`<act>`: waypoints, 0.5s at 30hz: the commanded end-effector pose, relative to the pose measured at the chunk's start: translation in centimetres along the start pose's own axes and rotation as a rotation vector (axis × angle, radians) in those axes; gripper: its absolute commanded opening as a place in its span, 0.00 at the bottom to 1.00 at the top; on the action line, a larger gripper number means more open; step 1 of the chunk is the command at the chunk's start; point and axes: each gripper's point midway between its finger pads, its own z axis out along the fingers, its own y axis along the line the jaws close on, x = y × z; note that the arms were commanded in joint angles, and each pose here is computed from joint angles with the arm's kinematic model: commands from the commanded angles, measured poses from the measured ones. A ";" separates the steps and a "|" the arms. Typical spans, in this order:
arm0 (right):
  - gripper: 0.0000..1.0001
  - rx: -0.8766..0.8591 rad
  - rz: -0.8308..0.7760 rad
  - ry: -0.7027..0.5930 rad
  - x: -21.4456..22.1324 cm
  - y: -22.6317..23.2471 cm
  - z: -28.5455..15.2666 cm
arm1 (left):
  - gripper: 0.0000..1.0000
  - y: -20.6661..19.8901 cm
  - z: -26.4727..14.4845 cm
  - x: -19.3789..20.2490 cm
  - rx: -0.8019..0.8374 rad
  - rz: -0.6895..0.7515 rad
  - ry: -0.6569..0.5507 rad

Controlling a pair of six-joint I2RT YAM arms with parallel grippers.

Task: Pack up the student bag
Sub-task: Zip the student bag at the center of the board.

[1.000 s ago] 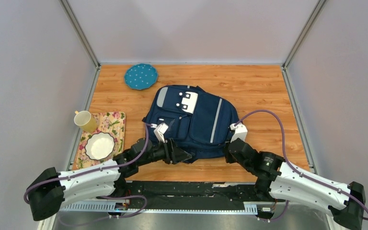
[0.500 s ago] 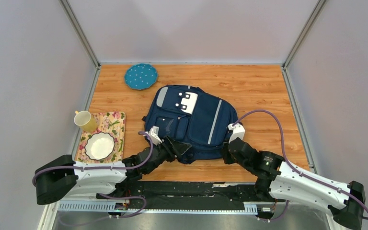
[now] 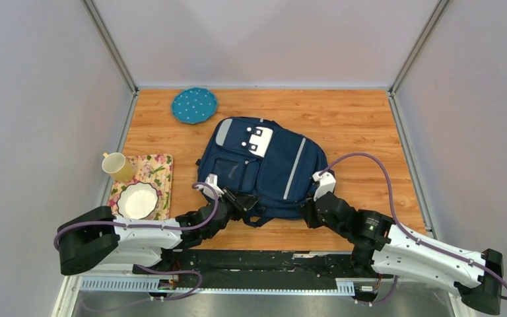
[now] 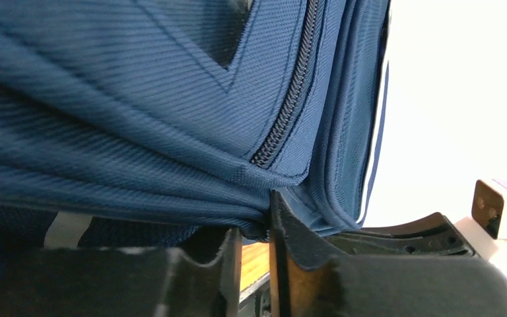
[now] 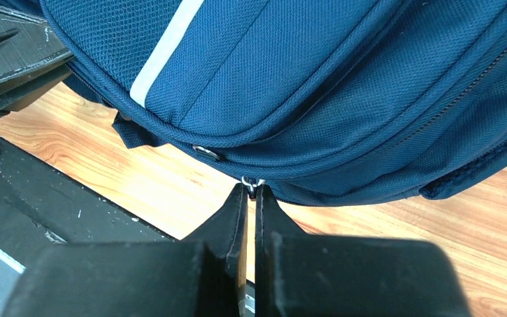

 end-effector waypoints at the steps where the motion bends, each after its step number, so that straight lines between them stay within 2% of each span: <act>1: 0.00 -0.057 0.033 -0.089 -2.3 1.4 -0.6 | 0.12 0.2 -0.2 -0.9 -0.015 0.053 -0.032; 4: 0.00 0.025 0.057 -0.124 -2.6 -0.4 -0.9 | 0.00 1.4 -0.7 -1.8 -0.036 0.104 -0.034; 8: 0.00 0.152 0.106 -0.198 -3.4 -3.2 -1.7 | 0.00 2.4 -1.7 -3.5 -0.043 0.195 -0.030; 12: 0.00 0.225 0.122 -0.203 -3.4 -4.9 -1.9 | 0.00 3.7 -2.7 -5.1 -0.032 0.241 -0.002; 13: 0.00 0.230 0.120 -0.201 -3.4 -4.9 -1.8 | 0.00 4.0 -3.1 -4.2 -0.020 0.262 0.071; 15: 0.00 0.238 0.111 -0.200 -3.6 -5.0 -1.8 | 0.00 4.5 -3.5 -4.8 -0.033 0.322 0.103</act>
